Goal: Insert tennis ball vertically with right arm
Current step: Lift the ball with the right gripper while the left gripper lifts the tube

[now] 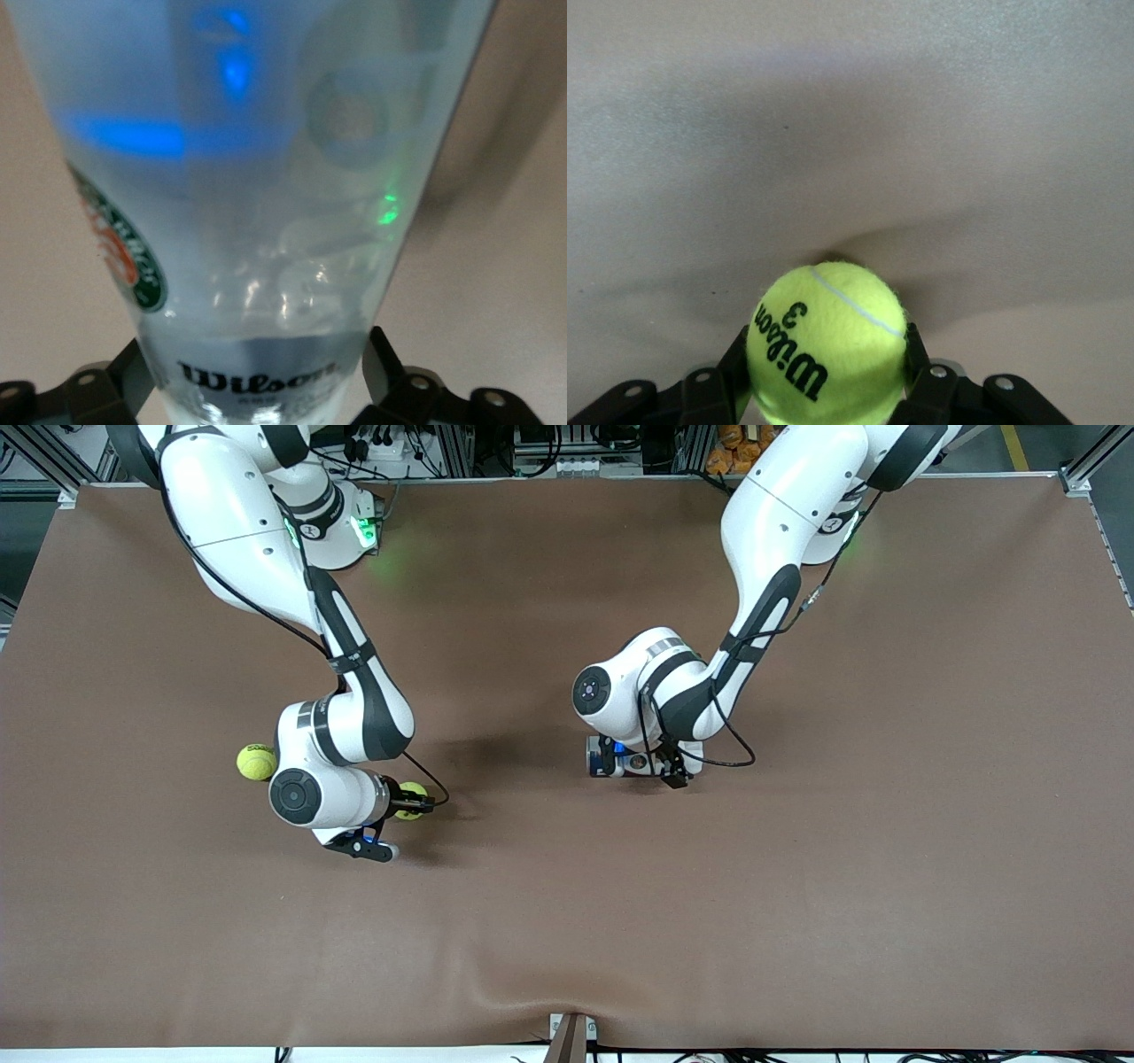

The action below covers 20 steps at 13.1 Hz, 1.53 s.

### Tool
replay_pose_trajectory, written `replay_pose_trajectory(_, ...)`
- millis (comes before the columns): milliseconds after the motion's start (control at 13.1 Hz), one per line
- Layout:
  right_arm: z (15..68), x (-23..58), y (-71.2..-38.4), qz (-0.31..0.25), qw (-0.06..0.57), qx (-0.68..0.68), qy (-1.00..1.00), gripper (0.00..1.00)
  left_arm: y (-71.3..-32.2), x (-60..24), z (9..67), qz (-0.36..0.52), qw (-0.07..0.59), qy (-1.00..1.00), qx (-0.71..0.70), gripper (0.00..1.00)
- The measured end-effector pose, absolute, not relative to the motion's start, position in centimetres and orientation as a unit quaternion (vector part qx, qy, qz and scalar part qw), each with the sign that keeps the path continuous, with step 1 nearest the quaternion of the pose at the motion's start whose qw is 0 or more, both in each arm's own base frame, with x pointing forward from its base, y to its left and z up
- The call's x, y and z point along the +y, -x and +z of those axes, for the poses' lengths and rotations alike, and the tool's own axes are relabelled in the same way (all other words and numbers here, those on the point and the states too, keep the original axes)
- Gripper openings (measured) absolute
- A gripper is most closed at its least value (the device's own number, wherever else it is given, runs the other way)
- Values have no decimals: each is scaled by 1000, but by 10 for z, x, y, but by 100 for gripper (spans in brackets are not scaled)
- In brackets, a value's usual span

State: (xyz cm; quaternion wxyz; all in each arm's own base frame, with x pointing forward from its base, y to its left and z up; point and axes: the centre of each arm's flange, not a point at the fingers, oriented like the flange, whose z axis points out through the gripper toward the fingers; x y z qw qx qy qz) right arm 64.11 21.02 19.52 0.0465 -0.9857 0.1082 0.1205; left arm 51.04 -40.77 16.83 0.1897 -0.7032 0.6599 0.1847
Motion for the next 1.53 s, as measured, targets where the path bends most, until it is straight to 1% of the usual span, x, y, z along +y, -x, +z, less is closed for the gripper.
replay_pose_trajectory(153, 208, 205, -648, 111, 49, 112, 986, 67, -510, -408, 168, 184, 189, 703, 660, 96)
replay_pose_trajectory(230, 222, 200, -651, 112, 50, 114, 986, 67, -510, -408, 168, 184, 189, 703, 660, 94)
replay_pose_trajectory(306, 242, 193, -653, 115, 51, 115, 985, 67, -511, -408, 168, 183, 189, 703, 661, 93)
replay_pose_trajectory(383, 265, 183, -655, 115, 55, 114, 985, 67, -511, -408, 168, 183, 189, 703, 661, 87)
replay_pose_trajectory(459, 290, 172, -656, 115, 59, 109, 986, 67, -511, -408, 168, 182, 189, 703, 661, 86)
replay_pose_trajectory(536, 314, 160, -656, 114, 62, 104, 986, 67, -511, -409, 169, 181, 189, 703, 661, 80)
replay_pose_trajectory(612, 336, 149, -655, 110, 64, 101, 987, 67, -511, -409, 169, 181, 190, 703, 661, 80)
replay_pose_trajectory(689, 357, 138, -654, 105, 63, 99, 987, 67, -511, -409, 169, 181, 190, 703, 662, 77)
replay_pose_trajectory(842, 393, 123, -648, 95, 52, 96, 989, 67, -511, -410, 169, 181, 190, 703, 662, 77)
replay_pose_trajectory(1148, 461, 82, -636, 73, 30, 91, 993, 67, -511, -410, 170, 180, 190, 703, 662, 79)
replay_pose_trajectory(1531, 540, -27, -615, 76, 45, 59, 994, 67, -513, -411, 171, 175, 189, 704, 662, 79)
